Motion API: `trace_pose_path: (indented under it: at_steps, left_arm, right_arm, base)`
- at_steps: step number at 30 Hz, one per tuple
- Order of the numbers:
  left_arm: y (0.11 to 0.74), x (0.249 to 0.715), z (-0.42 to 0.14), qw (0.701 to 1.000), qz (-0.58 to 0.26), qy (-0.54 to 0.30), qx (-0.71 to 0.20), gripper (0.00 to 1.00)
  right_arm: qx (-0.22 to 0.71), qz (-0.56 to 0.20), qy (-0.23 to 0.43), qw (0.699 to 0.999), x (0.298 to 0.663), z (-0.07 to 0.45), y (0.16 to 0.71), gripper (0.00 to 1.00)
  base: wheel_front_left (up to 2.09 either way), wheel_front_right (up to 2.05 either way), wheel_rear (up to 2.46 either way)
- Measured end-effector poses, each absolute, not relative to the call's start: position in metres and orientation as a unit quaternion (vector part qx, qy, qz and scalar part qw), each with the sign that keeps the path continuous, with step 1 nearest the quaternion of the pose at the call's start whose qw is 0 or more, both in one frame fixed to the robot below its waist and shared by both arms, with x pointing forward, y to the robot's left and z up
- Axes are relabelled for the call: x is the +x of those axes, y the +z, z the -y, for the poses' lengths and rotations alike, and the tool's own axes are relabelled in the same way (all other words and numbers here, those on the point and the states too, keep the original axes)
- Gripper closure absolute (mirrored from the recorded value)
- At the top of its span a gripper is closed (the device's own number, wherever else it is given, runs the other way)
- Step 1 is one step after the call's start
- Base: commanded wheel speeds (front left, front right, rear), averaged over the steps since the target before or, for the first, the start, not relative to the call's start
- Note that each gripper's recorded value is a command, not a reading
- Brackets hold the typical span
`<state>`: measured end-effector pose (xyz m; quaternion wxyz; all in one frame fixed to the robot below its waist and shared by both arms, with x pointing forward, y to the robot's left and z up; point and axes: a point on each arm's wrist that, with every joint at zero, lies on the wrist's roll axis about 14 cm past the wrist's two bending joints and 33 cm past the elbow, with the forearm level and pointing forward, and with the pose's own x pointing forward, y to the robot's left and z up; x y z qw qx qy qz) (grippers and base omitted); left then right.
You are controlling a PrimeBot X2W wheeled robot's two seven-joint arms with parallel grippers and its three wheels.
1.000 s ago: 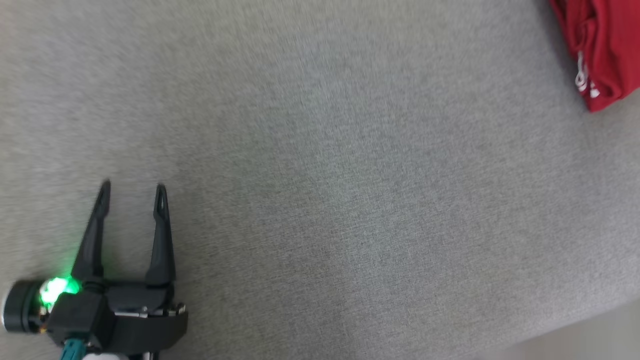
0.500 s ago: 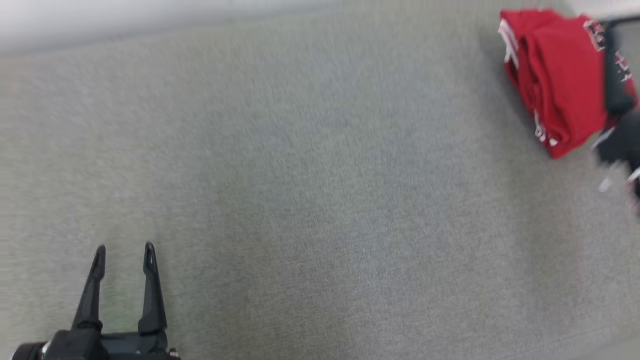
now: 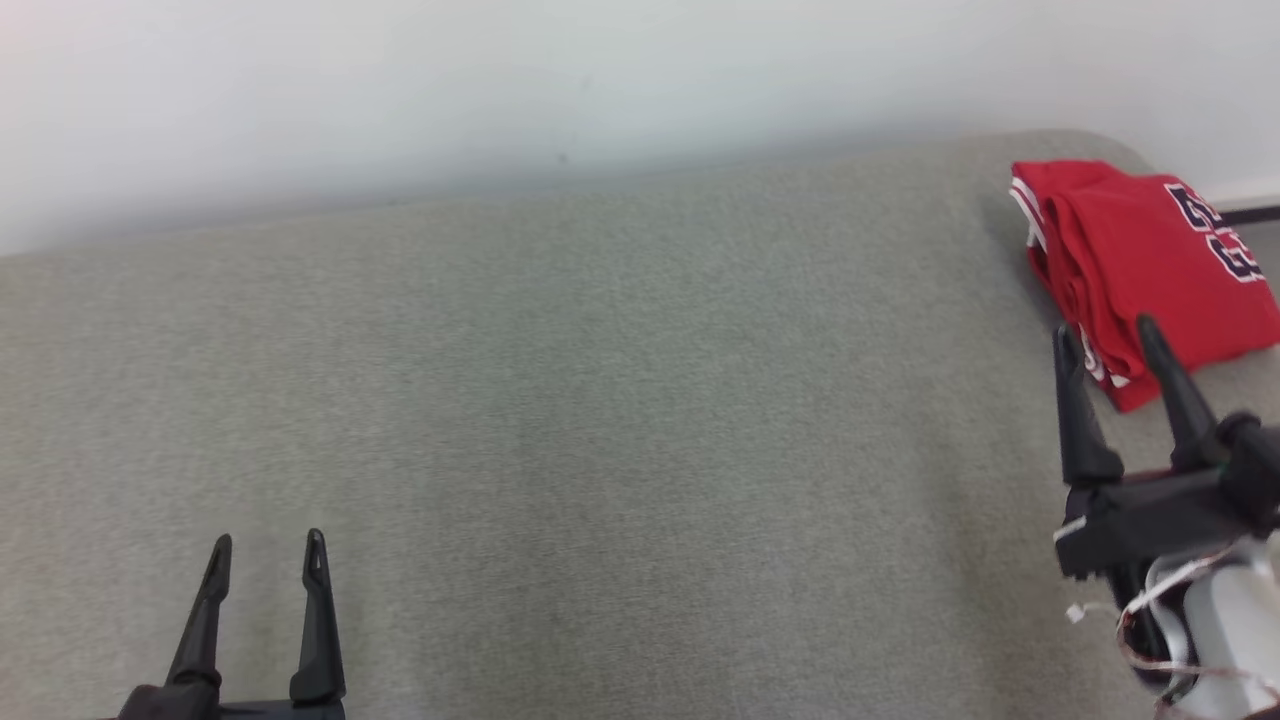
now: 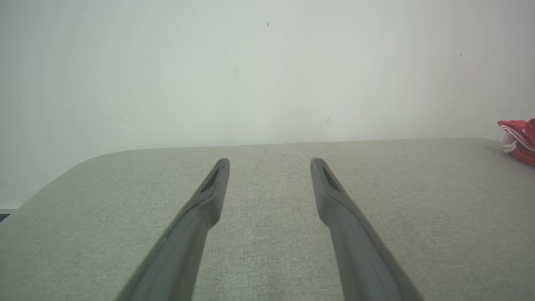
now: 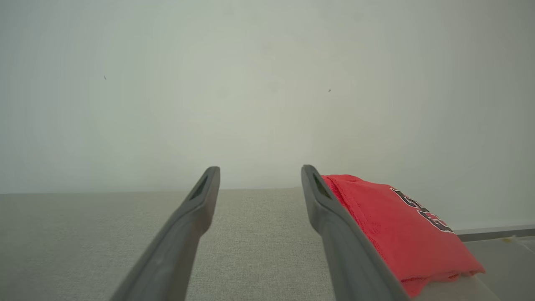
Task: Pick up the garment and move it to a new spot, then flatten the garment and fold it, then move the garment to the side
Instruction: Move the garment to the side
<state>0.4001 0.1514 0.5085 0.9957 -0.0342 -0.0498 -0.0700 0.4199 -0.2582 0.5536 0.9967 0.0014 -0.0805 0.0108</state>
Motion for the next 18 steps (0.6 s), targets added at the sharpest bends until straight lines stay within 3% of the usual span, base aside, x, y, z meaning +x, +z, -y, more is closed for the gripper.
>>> trace_pose_path:
  at_steps: [18]
  left_arm:
    - [0.513,0.37,-0.189,0.998,0.053,-0.015,-0.031,0.0]
  right_arm:
    - [0.08,0.057,0.038,0.994,0.375,0.194,0.518,0.0]
  base:
    - [0.0,0.0,0.0]
